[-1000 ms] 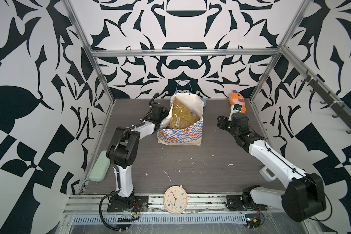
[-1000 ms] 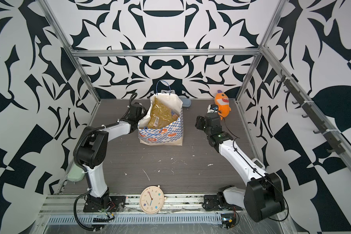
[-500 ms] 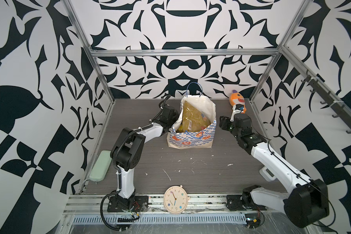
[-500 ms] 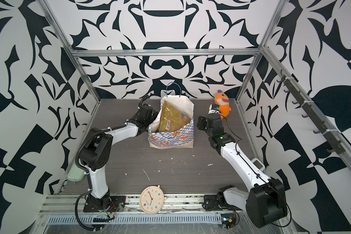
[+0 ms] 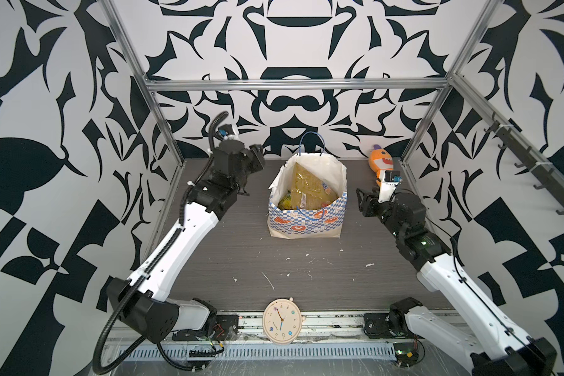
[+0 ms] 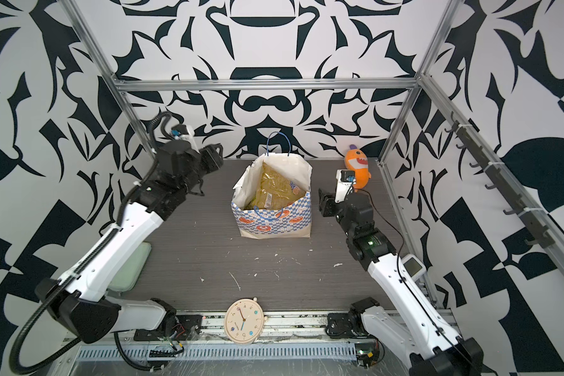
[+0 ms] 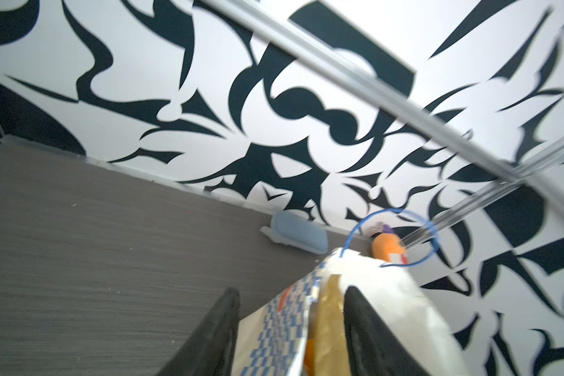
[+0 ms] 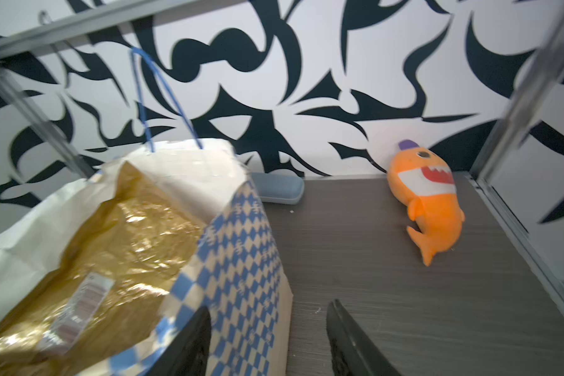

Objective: Take the snacks out of the paper bag
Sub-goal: Pick up the snack from the paper bag.

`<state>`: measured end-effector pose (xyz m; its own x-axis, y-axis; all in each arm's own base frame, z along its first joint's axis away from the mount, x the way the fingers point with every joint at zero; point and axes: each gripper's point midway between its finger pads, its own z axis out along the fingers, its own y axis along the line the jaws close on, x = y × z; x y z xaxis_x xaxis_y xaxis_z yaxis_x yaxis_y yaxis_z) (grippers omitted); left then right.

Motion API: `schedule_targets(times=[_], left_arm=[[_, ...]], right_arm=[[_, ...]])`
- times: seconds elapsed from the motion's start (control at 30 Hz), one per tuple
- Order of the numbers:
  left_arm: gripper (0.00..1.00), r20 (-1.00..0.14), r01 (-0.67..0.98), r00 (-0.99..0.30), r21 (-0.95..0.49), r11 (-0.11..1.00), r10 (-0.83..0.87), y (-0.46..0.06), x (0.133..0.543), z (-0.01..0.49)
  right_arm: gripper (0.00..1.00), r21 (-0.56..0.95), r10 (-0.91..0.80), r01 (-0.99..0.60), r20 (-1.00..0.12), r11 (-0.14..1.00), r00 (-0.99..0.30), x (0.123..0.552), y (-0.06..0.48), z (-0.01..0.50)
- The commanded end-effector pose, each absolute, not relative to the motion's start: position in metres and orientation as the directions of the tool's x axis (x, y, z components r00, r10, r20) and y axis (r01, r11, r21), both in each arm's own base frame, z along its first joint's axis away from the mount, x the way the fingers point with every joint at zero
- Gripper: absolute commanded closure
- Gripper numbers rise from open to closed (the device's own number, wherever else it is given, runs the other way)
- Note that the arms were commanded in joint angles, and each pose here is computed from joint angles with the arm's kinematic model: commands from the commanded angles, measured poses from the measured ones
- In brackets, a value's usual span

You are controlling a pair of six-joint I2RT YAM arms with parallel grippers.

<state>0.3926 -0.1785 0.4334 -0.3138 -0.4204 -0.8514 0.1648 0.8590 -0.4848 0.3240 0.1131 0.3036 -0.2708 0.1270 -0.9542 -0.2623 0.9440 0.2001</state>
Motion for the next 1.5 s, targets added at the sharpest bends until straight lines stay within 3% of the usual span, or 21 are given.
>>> schedule_targets(times=[0.0,0.07,0.33,0.7,1.1,1.37,1.47], left_arm=[[0.41,-0.806,0.209,-0.555,-0.377,0.902,-0.208,-0.211,0.378,0.387],[0.34,-0.798,0.278,-0.591,-0.335,0.900,-0.115,-0.243,0.373,0.387],[0.25,-0.682,0.364,-0.730,-0.333,0.870,0.044,-0.309,0.384,0.352],[0.22,-0.552,0.331,-0.828,-0.340,0.880,0.098,-0.317,0.396,0.297],[0.18,-0.466,0.298,-0.879,-0.373,0.879,0.100,-0.331,0.406,0.242],[0.20,-0.429,0.297,-0.898,-0.433,0.851,0.095,-0.353,0.417,0.207],[0.34,-0.435,0.307,-0.896,-0.453,0.837,0.092,-0.359,0.419,0.206]], right_arm=[[0.39,0.156,0.086,-0.393,-0.978,0.906,-0.188,0.317,0.140,0.332],[0.39,0.150,0.071,-0.391,-0.975,0.908,-0.209,0.320,0.145,0.335],[0.37,0.140,0.064,-0.384,-0.977,0.913,-0.203,0.326,0.153,0.338],[0.33,0.121,0.073,-0.276,-0.981,0.954,-0.178,0.317,0.126,0.334],[0.33,0.132,0.077,-0.284,-0.978,0.950,-0.195,0.323,0.131,0.325],[0.33,0.144,0.085,-0.286,-0.975,0.947,-0.207,0.324,0.133,0.319],[0.33,0.141,0.079,-0.285,-0.972,0.948,-0.220,0.326,0.134,0.315]])
